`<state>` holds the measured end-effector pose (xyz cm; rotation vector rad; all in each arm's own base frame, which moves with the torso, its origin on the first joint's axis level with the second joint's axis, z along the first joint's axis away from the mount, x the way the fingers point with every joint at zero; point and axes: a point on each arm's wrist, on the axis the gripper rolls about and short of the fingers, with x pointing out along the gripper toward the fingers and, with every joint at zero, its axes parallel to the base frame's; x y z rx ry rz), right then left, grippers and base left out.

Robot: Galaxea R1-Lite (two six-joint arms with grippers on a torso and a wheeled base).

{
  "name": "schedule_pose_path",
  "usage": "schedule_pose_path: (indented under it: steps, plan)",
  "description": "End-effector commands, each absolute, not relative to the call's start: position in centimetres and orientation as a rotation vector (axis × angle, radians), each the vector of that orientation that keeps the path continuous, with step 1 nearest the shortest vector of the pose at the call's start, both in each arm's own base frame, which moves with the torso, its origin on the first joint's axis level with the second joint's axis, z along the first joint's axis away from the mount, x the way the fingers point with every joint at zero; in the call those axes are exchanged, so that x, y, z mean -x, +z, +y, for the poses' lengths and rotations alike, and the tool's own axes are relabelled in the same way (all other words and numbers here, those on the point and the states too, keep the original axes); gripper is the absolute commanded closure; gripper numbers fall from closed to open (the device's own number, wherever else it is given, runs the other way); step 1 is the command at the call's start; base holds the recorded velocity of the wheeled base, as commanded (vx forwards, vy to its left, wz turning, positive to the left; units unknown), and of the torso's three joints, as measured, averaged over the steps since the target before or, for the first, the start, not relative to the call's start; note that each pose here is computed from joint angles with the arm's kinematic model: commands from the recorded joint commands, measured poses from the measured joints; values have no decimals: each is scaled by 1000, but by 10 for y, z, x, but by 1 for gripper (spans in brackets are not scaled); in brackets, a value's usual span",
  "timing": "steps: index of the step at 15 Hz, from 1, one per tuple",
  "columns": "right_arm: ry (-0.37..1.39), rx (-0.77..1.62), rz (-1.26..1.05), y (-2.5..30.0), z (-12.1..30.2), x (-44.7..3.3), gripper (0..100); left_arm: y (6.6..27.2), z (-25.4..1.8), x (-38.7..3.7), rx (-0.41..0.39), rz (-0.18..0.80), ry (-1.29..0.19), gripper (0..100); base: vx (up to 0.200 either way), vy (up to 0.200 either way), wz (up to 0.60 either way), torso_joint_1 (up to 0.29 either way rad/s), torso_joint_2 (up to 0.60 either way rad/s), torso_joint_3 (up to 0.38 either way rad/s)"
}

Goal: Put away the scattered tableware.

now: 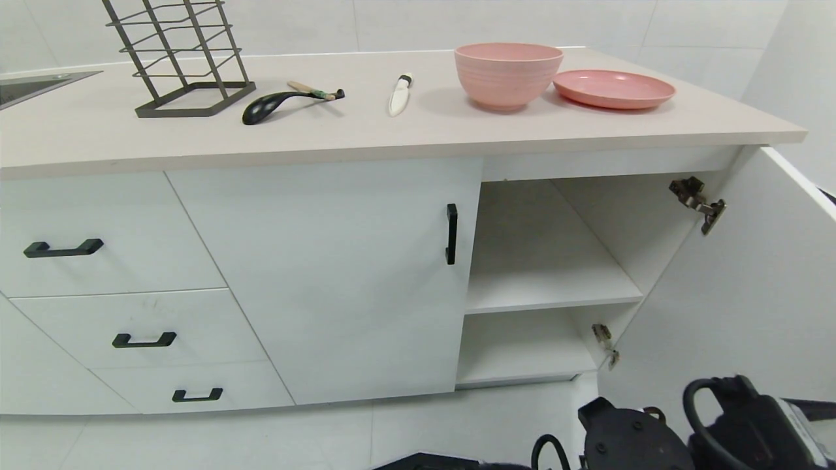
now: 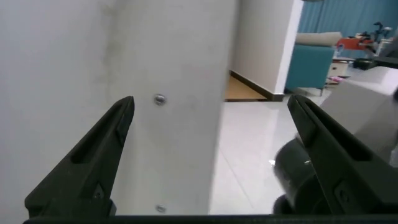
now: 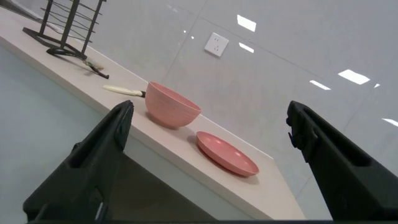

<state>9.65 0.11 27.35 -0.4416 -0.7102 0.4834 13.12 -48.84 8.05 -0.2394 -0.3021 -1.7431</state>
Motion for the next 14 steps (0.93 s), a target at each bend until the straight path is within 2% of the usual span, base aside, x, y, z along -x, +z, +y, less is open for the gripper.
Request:
schedule_pose_path:
  steps: [1, 3, 5, 7, 9, 10, 13, 14]
  plan:
    - [480, 451, -730, 277, 2, -92, 0, 71, -506, -110, 253, -309, -1789, 0, 0, 0, 0, 0, 0, 0]
    - [477, 458, -743, 280, 2, -91, 0, 70, -511, -97, 255, -302, -1817, 0, 0, 0, 0, 0, 0, 0]
    - [475, 464, -757, 281, 2, -87, 0, 72, -510, -103, 258, -308, -1804, 0, 0, 0, 0, 0, 0, 0]
    - [470, 477, -788, 286, 3, -81, 0, 81, -502, -128, 311, -307, -1762, 0, 0, 0, 0, 0, 0, 0]
    - [469, 480, -795, 288, 4, -79, 0, 95, -487, -154, 317, -327, -1698, 0, 0, 0, 0, 0, 0, 0]
    - [470, 478, -790, 287, 3, -80, 0, 107, -466, -171, 307, -333, -1650, 0, 0, 0, 0, 0, 0, 0]
    - [474, 466, -759, 280, 3, -81, 0, 125, -409, -198, 278, -328, -1551, 0, 0, 0, 0, 0, 0, 0]
    - [480, 459, -740, 275, 3, -83, 0, 131, -372, -206, 249, -291, -1494, 0, 0, 0, 0, 0, 0, 0]
